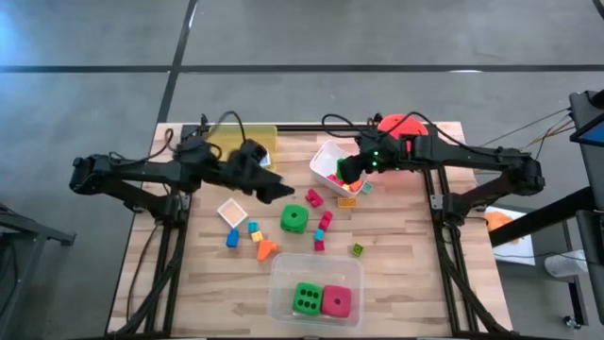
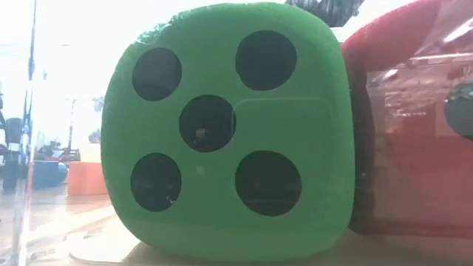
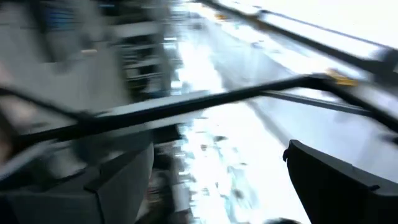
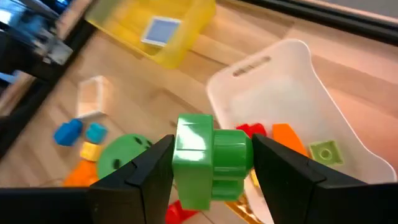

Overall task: Pick & Place Toys
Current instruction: Put the green game piece into the white bin, then put the light green game piece into the white bin

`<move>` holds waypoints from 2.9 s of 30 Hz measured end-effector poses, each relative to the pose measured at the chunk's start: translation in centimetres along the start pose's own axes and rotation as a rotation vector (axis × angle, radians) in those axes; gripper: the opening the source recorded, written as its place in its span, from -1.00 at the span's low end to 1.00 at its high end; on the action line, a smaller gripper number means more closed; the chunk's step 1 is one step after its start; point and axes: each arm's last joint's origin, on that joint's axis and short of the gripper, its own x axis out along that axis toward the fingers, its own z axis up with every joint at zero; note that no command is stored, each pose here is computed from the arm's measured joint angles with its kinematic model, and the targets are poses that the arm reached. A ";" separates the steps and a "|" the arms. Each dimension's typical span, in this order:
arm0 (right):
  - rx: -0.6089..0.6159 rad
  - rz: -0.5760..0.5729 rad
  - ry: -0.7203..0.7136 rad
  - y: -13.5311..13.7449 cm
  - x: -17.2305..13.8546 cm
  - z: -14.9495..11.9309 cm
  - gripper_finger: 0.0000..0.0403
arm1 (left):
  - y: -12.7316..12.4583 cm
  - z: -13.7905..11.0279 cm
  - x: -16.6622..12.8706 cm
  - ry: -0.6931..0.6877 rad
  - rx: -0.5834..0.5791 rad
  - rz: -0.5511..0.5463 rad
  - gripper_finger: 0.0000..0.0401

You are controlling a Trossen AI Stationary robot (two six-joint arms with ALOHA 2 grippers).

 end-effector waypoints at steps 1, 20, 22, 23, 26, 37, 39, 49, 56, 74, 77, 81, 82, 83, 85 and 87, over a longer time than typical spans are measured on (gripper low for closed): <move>-0.001 -0.013 0.009 -0.1 0.4 -0.1 0.01 | -0.5 0.0 0.0 -0.002 0.002 -0.048 0.77; 0.019 -0.141 0.100 -3.8 3.9 -2.2 0.01 | -1.9 0.0 -0.1 -0.002 -0.008 -0.186 0.77; 0.020 -0.132 0.103 -3.9 4.0 -2.3 0.01 | -1.8 0.0 -0.1 -0.002 -0.006 -0.184 0.76; 0.020 -0.132 0.105 -3.9 4.0 -2.3 0.01 | -1.8 0.0 -0.1 -0.002 -0.005 -0.184 0.76; 0.023 -0.137 0.109 -4.1 4.1 -2.4 0.01 | -1.8 0.0 -0.1 -0.003 -0.003 -0.184 0.76; 0.024 -0.121 0.126 -4.1 4.2 -2.5 0.01 | -1.8 0.0 -0.1 -0.002 -0.004 -0.179 0.76; 0.024 -0.121 0.126 -4.1 4.2 -2.5 0.01 | -1.7 0.0 -0.1 -0.002 -0.009 -0.166 0.76; 0.022 -0.177 0.141 -5.6 4.6 -1.6 0.01 | -1.0 0.0 0.0 0.000 -0.028 -0.103 0.76; 0.007 -0.210 0.192 -6.0 5.0 -2.0 0.01 | -0.9 0.0 0.0 0.001 0.025 -0.095 0.76; -0.503 0.224 0.454 0.3 -1.3 -9.3 0.01 | 2.4 -2.1 -8.0 -0.056 0.015 0.860 0.76; -0.586 0.222 0.470 0.9 -1.8 -11.2 0.01 | 3.1 -2.5 -9.3 -0.066 -0.003 1.010 0.76; -0.691 0.226 0.467 1.5 -2.7 -13.6 0.01 | 3.7 -2.8 -10.2 -0.054 -0.025 1.132 0.76; -0.715 0.224 0.461 1.6 -2.9 -14.1 0.01 | 3.8 -2.8 -10.3 -0.051 -0.027 1.144 0.76; -0.738 0.219 0.457 1.6 -3.0 -14.5 0.01 | 3.9 -2.8 -10.4 -0.047 -0.027 1.154 0.76; -0.784 0.216 0.445 1.5 -2.9 -15.5 0.01 | 4.0 -2.8 -10.4 -0.041 -0.023 1.165 0.76; -0.828 0.241 0.437 1.4 -2.7 -16.4 0.01 | 4.0 -2.8 -10.4 -0.039 -0.020 1.164 0.76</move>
